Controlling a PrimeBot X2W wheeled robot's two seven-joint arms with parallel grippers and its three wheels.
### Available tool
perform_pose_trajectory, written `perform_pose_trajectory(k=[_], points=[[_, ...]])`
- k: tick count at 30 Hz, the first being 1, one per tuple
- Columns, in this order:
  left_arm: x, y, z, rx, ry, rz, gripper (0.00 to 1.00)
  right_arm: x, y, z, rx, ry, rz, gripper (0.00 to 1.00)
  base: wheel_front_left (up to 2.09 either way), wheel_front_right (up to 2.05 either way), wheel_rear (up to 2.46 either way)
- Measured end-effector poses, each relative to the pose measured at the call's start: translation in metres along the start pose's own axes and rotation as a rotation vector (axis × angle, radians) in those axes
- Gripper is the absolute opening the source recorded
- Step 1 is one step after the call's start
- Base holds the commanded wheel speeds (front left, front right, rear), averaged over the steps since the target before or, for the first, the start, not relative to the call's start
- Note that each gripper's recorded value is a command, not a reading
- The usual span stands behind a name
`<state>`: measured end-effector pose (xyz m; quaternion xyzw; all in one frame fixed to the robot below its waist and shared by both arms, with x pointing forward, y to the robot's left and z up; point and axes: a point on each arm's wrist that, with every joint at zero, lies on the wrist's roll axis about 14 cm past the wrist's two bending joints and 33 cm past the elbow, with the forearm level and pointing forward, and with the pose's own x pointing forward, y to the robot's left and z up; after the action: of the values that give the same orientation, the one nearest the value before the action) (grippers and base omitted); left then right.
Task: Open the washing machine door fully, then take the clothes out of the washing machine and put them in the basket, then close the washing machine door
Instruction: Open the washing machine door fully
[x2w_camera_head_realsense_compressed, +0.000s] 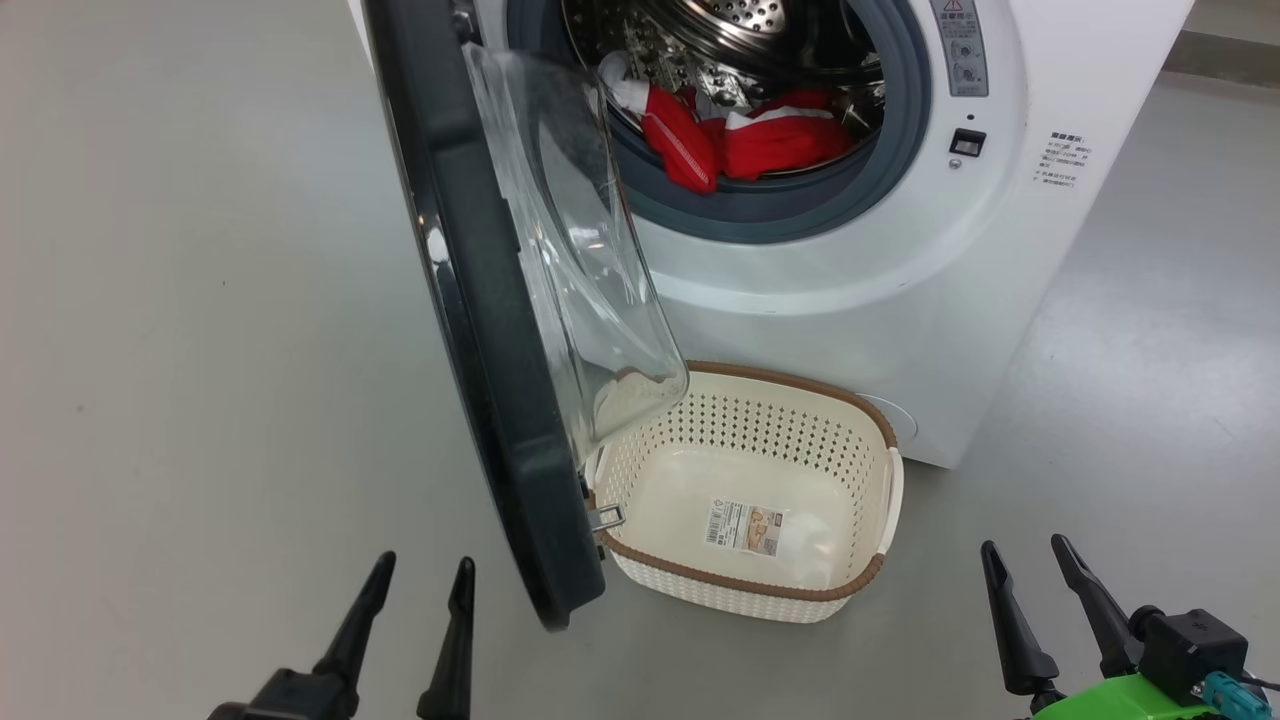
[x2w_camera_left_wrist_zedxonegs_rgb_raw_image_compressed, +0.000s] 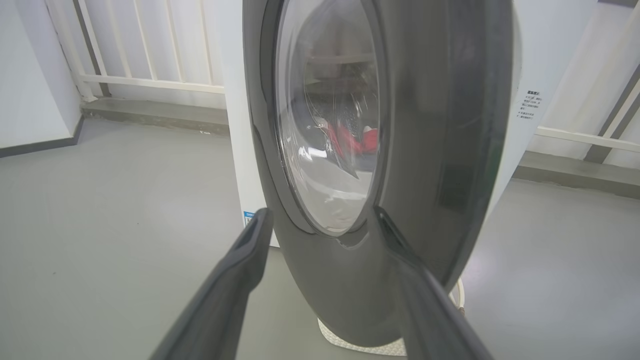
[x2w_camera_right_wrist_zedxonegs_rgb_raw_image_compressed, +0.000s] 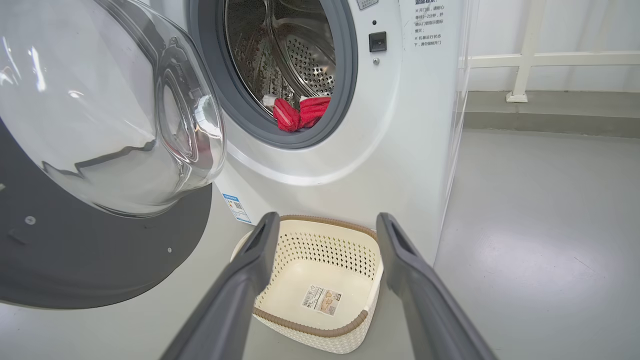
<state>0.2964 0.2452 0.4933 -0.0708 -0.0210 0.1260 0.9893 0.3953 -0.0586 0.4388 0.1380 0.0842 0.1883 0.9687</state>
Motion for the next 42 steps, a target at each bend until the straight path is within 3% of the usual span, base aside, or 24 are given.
perform_pose_trajectory(k=[2,3,4,5,6,10,14,18,22,27,31,42], points=[[0.000,0.002,0.002,-0.008,-0.005,0.007,1.00,0.000,0.000,0.000,0.000,0.000,0.001,1.00,0.00,0.00,0.00],[0.000,0.003,0.003,-0.015,-0.011,0.012,0.92,0.000,0.000,0.000,0.000,-0.001,0.001,1.00,0.00,0.00,0.00],[0.000,0.005,0.005,-0.022,-0.018,0.020,0.36,0.000,0.001,0.000,0.000,-0.001,0.002,1.00,0.00,0.00,0.00],[0.001,0.008,0.008,-0.031,-0.027,0.029,0.08,0.000,0.001,0.001,0.000,-0.002,0.002,1.00,0.00,0.00,0.00],[0.001,0.011,0.012,-0.041,-0.039,0.040,0.00,0.000,0.001,0.001,0.000,-0.002,0.003,1.00,0.00,0.00,0.00],[0.004,0.026,0.037,-0.054,-0.118,0.088,0.00,0.000,0.001,0.002,-0.001,-0.006,0.003,1.00,0.00,0.00,0.00],[0.010,0.027,0.097,-0.053,-0.304,0.088,0.00,0.000,0.002,0.003,-0.014,-0.009,0.006,1.00,0.00,0.00,0.00],[0.010,0.003,0.141,-0.073,-0.447,0.009,0.00,-0.001,0.001,0.004,-0.013,-0.013,0.003,1.00,0.00,0.00,0.00],[0.007,-0.036,0.159,-0.101,-0.500,-0.110,0.00,-0.001,0.000,0.004,-0.012,-0.013,-0.001,1.00,0.00,0.00,0.00],[0.004,-0.090,0.143,-0.138,-0.442,-0.280,0.00,-0.002,-0.003,0.003,-0.009,-0.011,-0.008,1.00,0.00,0.00,0.00],[0.006,-0.114,0.111,-0.184,-0.329,-0.346,0.00,-0.002,-0.006,0.002,-0.007,-0.008,-0.016,1.00,0.00,0.00,0.00],[0.019,-0.109,0.028,-0.248,-0.060,-0.319,0.00,-0.003,-0.011,-0.003,0.000,0.002,-0.031,1.00,0.00,0.00,0.00]])
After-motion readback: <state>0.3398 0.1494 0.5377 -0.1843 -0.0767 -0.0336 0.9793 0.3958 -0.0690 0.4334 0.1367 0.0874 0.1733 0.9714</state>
